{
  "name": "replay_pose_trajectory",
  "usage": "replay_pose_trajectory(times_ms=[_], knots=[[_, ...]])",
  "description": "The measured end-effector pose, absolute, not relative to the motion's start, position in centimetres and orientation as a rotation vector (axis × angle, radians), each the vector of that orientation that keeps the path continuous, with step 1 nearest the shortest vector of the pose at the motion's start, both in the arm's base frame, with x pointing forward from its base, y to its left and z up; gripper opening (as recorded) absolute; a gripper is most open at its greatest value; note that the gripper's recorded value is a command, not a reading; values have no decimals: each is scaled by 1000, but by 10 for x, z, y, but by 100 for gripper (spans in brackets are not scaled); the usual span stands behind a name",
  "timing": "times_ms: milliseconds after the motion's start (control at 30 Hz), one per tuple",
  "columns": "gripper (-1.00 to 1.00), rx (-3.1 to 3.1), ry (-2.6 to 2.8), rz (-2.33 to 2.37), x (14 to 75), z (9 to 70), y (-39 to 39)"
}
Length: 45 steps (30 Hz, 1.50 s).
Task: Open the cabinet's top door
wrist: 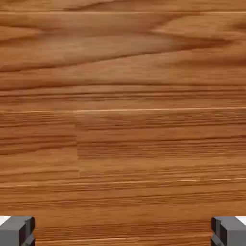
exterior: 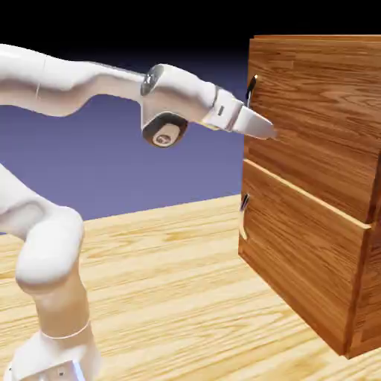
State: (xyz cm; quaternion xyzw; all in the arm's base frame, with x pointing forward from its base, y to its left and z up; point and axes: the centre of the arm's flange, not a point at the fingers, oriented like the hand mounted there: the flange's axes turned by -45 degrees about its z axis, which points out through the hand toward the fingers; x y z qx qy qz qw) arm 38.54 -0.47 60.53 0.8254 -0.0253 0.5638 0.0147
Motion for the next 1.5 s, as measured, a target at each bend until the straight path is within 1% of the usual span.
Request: replay_pose_trajectory(times_ms=[367,733,1100,1500], knots=[[0,2392,-103,1966,375,646,24],[0,2254,-97,2110,376,653,75],[0,2182,-73,2190,394,627,140],[0,2197,-44,2204,430,561,219]])
